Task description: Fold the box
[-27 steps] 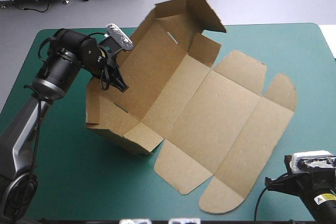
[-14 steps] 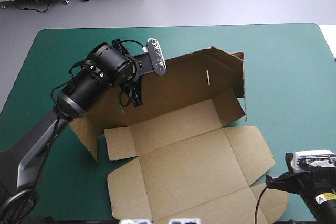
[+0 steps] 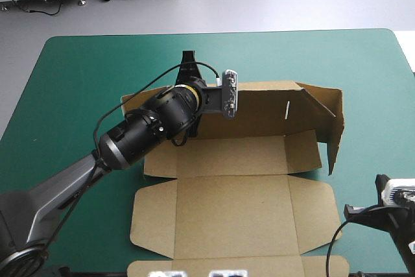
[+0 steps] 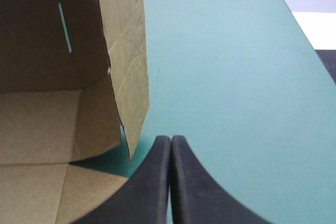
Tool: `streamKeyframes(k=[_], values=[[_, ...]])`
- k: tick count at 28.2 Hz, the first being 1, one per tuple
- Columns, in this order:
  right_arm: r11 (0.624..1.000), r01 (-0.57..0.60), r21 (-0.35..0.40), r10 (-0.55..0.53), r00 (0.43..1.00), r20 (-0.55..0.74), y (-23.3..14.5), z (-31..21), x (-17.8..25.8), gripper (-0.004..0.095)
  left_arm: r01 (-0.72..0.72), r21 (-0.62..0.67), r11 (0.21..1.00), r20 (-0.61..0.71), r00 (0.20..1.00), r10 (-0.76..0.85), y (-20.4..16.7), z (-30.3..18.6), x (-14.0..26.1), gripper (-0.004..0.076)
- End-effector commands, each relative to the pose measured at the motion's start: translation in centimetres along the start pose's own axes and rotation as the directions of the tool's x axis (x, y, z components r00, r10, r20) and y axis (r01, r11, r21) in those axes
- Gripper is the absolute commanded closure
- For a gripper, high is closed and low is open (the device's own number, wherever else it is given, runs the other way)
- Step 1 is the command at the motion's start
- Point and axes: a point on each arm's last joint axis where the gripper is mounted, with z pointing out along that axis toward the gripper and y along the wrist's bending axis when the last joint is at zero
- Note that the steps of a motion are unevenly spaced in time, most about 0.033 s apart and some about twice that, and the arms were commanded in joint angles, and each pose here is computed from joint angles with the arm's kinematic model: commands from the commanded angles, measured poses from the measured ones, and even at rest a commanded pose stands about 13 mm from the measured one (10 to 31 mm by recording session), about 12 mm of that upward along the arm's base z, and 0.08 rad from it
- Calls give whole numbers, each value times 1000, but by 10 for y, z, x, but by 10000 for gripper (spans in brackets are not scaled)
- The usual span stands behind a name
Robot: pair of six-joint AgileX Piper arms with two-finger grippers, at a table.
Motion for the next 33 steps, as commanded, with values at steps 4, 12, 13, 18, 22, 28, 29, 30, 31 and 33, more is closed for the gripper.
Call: streamKeyframes(k=[4, 12, 13, 18, 22, 28, 29, 30, 31, 33], values=[[998, -36, 55, 32, 998, 57, -10, 3, -45, 932, -52, -124, 991, -55, 997, 45, -21, 7, 6, 729], [998, -43, 51, 40, 998, 53, -22, 29, -102, 931, -31, -116, 993, -34, 999, 27, -34, 14, 4, 729], [998, -46, 46, 43, 998, 49, -24, 33, -112, 932, -28, -117, 993, -30, 999, 25, -34, 14, 4, 729], [996, -82, -25, 83, 996, 25, -29, 60, -163, 932, -16, -117, 993, -29, 1000, 12, -34, 14, 4, 729], [984, -110, -142, 110, 994, -9, -29, 90, -201, 932, -13, -114, 993, -40, 999, 9, -34, 14, 5, 729], [945, -159, -287, 113, 979, -172, -32, 149, -226, 933, 12, -107, 994, -51, 999, -18, -35, 14, 6, 729], [938, -170, -303, 112, 973, -201, -34, 161, -226, 932, 14, -105, 994, -57, 998, -20, -35, 14, 7, 729], [931, -183, -317, 114, 968, -225, -35, 172, -226, 932, 14, -103, 995, -67, 998, -21, -35, 14, 8, 729], [923, -199, -331, 118, 962, -247, -37, 185, -226, 932, 14, -101, 995, -74, 997, -21, -36, 14, 9, 729], [911, -210, -354, 112, 954, -277, -38, 199, -226, 932, 14, -100, 995, -78, 997, -22, -36, 14, 9, 729]])
